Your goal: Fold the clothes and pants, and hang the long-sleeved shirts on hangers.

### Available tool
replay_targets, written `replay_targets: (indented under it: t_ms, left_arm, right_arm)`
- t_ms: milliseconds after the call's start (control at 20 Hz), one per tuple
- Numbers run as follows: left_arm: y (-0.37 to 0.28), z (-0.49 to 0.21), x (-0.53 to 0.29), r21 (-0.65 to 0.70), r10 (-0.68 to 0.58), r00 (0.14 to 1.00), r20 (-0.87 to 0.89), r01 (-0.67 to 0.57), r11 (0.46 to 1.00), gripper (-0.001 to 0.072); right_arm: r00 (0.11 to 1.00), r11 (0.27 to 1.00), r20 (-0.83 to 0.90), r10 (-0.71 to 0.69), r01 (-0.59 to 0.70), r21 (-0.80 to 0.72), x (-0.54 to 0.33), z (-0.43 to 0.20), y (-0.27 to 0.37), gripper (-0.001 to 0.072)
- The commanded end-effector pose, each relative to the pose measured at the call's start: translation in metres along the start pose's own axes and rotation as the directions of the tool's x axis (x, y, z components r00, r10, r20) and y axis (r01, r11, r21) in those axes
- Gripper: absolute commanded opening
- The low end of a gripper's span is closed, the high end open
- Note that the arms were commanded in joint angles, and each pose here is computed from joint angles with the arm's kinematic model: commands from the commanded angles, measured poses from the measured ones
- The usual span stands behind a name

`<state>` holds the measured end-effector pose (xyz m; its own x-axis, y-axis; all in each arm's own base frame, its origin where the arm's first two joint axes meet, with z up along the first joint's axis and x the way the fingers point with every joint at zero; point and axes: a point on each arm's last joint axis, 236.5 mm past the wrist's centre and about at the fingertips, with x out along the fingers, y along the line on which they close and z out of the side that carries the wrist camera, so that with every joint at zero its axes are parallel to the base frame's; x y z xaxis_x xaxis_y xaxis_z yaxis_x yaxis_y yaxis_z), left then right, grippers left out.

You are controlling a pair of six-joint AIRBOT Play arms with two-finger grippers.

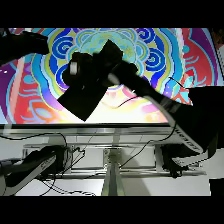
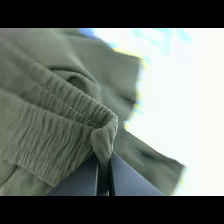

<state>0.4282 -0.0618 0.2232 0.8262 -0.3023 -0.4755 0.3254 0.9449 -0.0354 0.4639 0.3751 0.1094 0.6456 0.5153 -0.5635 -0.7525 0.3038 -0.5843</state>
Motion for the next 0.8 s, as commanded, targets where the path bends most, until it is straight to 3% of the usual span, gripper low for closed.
replay_targets:
  t_ms: [0, 150, 200, 300, 350, 400, 450, 550, 650, 750]
  left_arm:
    - [0.014, -0.039, -0.017, -0.045, -0.012, 0.989, -0.149, 0.005, 0.999, 0.0016]
    - [-0.015, -0.136, -0.009, -0.189, -0.175, 0.905, -0.389, 0.108, 0.976, 0.0016]
    - [-0.037, -0.169, -0.005, -0.283, -0.270, 0.861, -0.432, 0.155, 0.946, 0.0016]
    - [-0.078, -0.219, 0.000, -0.493, -0.439, 0.791, -0.427, 0.203, 0.846, 0.0020]
    - [-0.096, -0.240, 0.000, -0.591, -0.508, 0.759, -0.406, 0.206, 0.780, 0.0144]
    - [-0.111, -0.256, -0.002, -0.665, -0.561, 0.731, -0.389, 0.199, 0.720, 0.0399]
    - [-0.127, -0.272, -0.007, -0.725, -0.612, 0.696, -0.375, 0.191, 0.661, 0.0579]
    - [-0.148, -0.305, -0.018, -0.788, -0.664, 0.639, -0.388, 0.143, 0.598, 0.0576]
    - [-0.159, -0.333, -0.022, -0.799, -0.669, 0.613, -0.420, 0.099, 0.593, 0.0577]
    - [-0.157, -0.348, -0.013, -0.804, -0.626, 0.645, -0.438, 0.031, 0.594, 0.0577]
  right_arm:
    - [0.973, 0.852, -0.088, -0.215, 0.231, 0.470, -0.073, -0.068, -0.139, 0.0029]
    - [0.956, 0.584, -0.258, -0.143, 0.292, 0.757, -0.112, -0.157, -0.159, 0.0029]
    - [0.949, 0.526, -0.307, -0.069, 0.296, 0.797, -0.116, -0.183, -0.149, 0.0028]
    - [0.925, 0.485, -0.376, 0.051, 0.306, 0.819, -0.121, -0.218, -0.128, 0.0028]
    - [0.912, 0.474, -0.399, 0.093, 0.312, 0.823, -0.123, -0.230, -0.121, 0.0028]
    - [0.905, 0.468, -0.409, 0.113, 0.315, 0.826, -0.123, -0.236, -0.117, 0.0028]
    - [0.903, 0.468, -0.412, 0.118, 0.316, 0.826, -0.122, -0.238, -0.116, 0.0028]
    - [0.913, 0.465, -0.397, 0.099, 0.310, 0.829, -0.119, -0.233, -0.120, 0.0028]
    - [0.925, 0.456, -0.371, 0.088, 0.294, 0.840, -0.116, -0.226, -0.122, 0.0029]
    - [0.928, 0.455, -0.362, 0.085, 0.287, 0.843, -0.114, -0.223, -0.122, 0.0029]
